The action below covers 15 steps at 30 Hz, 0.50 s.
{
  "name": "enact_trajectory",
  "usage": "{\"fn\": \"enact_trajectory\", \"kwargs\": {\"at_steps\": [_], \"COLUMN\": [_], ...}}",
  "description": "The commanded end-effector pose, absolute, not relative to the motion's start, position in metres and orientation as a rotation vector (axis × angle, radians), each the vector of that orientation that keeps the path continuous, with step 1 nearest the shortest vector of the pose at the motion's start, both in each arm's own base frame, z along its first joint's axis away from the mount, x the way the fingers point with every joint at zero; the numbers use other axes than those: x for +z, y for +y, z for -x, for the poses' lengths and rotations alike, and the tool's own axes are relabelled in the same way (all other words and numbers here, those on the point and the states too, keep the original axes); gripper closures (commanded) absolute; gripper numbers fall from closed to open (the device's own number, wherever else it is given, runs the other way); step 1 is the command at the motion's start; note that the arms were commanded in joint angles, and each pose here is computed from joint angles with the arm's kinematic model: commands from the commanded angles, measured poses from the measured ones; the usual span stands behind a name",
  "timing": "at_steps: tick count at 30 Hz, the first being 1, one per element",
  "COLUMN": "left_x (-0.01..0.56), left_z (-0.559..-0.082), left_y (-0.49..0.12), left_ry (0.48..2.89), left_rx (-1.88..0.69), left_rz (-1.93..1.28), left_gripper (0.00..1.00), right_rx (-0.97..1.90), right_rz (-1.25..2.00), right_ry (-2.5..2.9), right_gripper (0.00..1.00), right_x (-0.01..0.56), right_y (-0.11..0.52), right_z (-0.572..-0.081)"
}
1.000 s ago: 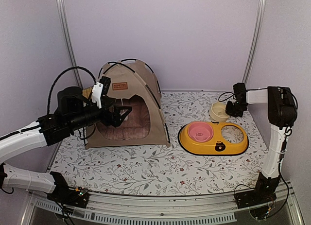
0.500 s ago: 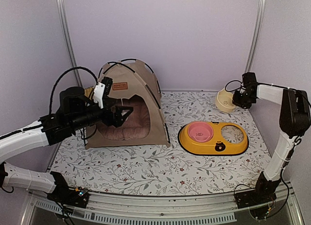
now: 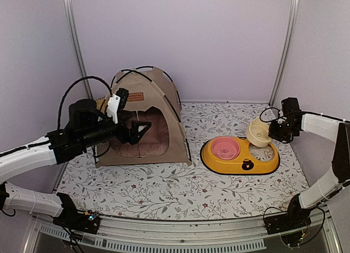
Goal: Set up the pet tent
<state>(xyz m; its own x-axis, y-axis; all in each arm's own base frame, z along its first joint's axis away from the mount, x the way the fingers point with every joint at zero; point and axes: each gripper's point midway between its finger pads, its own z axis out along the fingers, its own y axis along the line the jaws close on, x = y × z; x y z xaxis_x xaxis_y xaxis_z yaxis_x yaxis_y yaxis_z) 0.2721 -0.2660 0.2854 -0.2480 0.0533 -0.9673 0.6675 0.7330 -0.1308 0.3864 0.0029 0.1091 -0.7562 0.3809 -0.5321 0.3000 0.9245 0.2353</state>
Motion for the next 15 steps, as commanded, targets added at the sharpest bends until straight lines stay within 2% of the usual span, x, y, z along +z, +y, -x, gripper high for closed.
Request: {"fn": "enact_trajectory", "kwargs": {"at_steps": [1, 7, 15], "left_x": [0.282, 0.281, 0.274], "left_z": [-0.266, -0.265, -0.263], "left_y": [-0.268, -0.271, -0.271], "left_ry": [1.717, 1.712, 1.73], "left_rx": [-0.643, -0.662, -0.684], "left_rz": [-0.604, -0.605, -0.599], "left_gripper": [0.01, 0.01, 0.01], "right_rx": [0.237, 0.237, 0.176], "right_rz": [-0.505, -0.549, -0.579], "right_ry": [2.399, 2.442, 2.47], "right_gripper": [1.0, 1.0, 1.0], "right_x": [0.128, 0.106, 0.09], "right_y": [0.006, 0.006, -0.001], "right_z": [-0.37, -0.346, -0.34]}}
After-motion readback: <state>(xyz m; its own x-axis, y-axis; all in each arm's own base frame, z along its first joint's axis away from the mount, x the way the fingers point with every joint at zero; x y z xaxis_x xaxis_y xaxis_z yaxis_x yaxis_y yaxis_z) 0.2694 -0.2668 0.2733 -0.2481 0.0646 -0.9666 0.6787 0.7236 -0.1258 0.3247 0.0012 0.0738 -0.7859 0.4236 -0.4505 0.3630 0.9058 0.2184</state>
